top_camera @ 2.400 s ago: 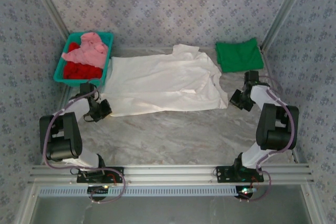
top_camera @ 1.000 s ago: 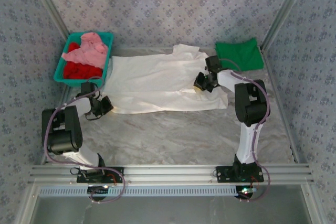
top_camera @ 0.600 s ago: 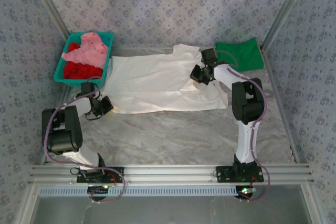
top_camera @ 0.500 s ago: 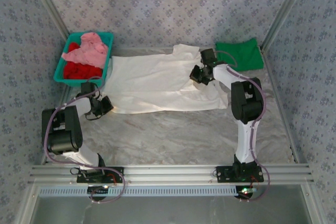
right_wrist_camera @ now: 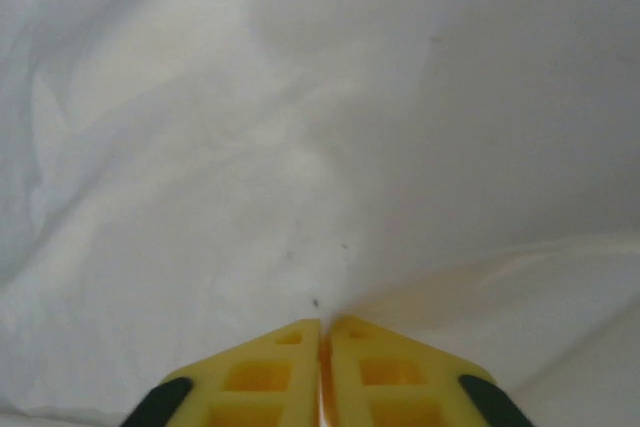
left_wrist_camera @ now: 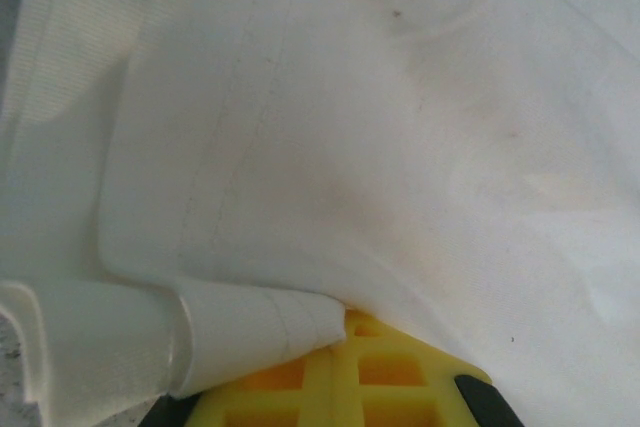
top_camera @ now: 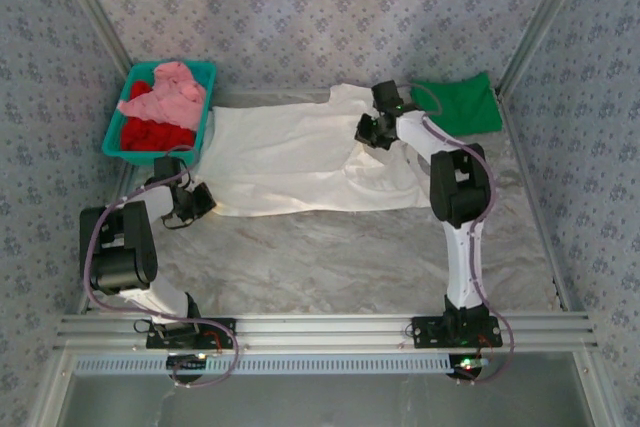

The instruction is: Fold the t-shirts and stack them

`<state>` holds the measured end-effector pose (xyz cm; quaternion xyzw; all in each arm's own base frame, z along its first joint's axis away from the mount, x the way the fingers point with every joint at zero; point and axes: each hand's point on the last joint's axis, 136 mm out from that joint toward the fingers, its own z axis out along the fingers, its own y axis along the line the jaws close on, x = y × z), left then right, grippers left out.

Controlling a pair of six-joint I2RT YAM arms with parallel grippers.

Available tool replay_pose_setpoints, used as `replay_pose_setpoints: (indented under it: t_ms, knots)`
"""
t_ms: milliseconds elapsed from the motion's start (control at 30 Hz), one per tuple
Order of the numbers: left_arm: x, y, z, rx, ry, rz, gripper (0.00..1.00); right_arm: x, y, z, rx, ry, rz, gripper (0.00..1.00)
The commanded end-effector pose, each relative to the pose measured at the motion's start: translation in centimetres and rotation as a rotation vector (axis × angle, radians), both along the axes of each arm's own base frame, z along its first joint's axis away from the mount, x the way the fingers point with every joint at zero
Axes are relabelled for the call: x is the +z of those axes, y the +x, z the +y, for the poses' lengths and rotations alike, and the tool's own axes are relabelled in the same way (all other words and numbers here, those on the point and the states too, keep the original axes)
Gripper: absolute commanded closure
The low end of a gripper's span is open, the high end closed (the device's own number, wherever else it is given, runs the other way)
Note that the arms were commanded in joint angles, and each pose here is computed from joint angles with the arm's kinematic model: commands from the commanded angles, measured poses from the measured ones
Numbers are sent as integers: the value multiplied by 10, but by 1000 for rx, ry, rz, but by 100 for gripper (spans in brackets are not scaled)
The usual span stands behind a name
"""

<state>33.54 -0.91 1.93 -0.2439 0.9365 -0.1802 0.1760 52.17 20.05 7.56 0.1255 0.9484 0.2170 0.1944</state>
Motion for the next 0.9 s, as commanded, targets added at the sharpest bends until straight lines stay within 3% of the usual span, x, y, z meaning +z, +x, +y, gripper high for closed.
replay_pose_setpoints:
  t_ms: [0, 200, 367, 533, 867]
  knots:
    - [-24, -21, 0, 6, 11, 111, 98, -5, -6, 11, 70, -38, 60, 74]
    - [-24, -21, 0, 6, 11, 112, 98, 22, -15, 13, 140, -60, 44, 66]
    - [-22, -20, 0, 4, 12, 111, 98, 39, -35, -24, 43, -40, 2, 64]
    - [-21, -19, -1, 3, 8, 110, 98, 20, -60, -64, -32, -45, 64, 61]
    - [-23, -19, -4, -6, 5, 113, 98, -19, -47, -79, -106, 21, 107, 60]
